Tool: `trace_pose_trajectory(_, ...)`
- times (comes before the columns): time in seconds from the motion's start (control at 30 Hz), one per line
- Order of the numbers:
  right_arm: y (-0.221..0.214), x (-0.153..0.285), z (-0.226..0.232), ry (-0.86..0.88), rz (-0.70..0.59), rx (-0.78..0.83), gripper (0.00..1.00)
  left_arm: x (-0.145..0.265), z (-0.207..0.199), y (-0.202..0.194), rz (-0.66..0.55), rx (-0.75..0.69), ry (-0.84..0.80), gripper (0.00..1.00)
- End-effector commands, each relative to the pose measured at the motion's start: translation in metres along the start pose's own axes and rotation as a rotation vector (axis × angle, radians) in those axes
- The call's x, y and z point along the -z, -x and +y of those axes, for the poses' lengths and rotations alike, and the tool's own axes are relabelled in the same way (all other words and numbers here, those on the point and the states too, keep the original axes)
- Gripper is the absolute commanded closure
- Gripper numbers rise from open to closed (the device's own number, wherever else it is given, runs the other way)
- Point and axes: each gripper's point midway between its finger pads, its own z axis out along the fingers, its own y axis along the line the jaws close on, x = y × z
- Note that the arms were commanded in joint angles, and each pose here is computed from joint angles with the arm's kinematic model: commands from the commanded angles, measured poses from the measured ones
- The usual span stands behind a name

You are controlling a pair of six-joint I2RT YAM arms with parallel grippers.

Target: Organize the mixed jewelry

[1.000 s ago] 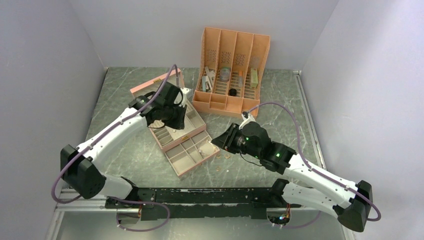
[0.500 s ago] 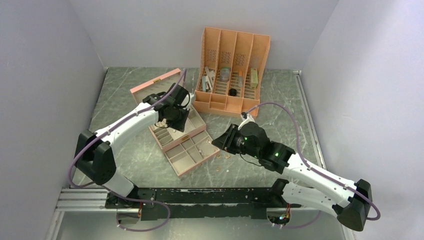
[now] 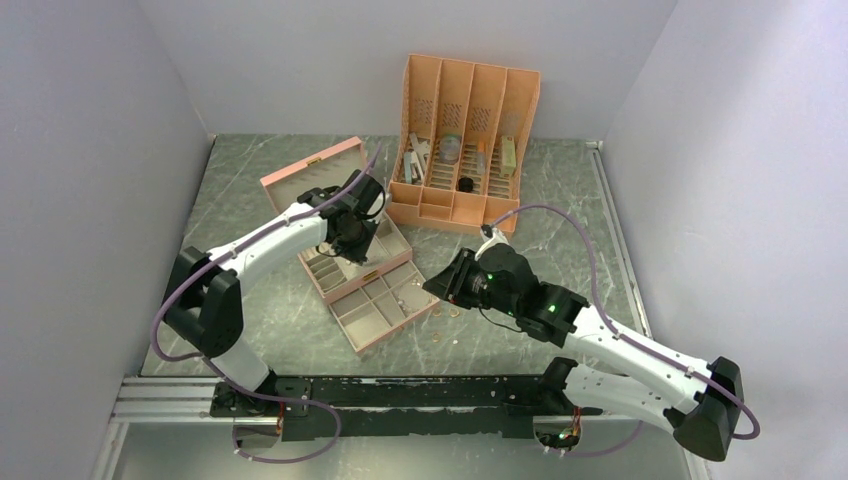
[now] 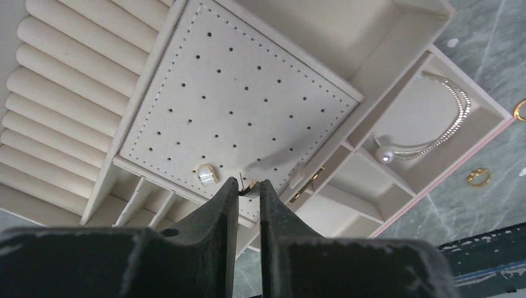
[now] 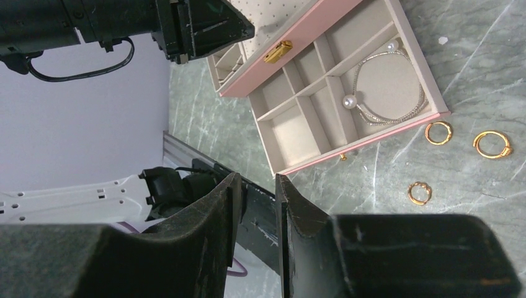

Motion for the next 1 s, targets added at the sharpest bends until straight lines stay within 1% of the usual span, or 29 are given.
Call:
trace_pose_trajectory(0.0, 0.009, 0.002, 0.008, 0.017, -0.024, 0.007, 0.69, 0.001, 0.005, 0.017, -0.050, -0.017, 0.043, 0.95)
trace_pose_trajectory(0.4, 0.007, 0.000, 0.007, 0.018, -0.019, 0.006, 0.69, 0.003, 0.015, 0.018, -0.062, -0.019, 0.094, 0.95)
trace_pose_trajectory(0.97, 0.006, 0.000, 0.007, 0.024, -0.019, -0.002, 0.69, -0.009, 0.006, 0.006, -0.010, -0.029, 0.041, 0.95)
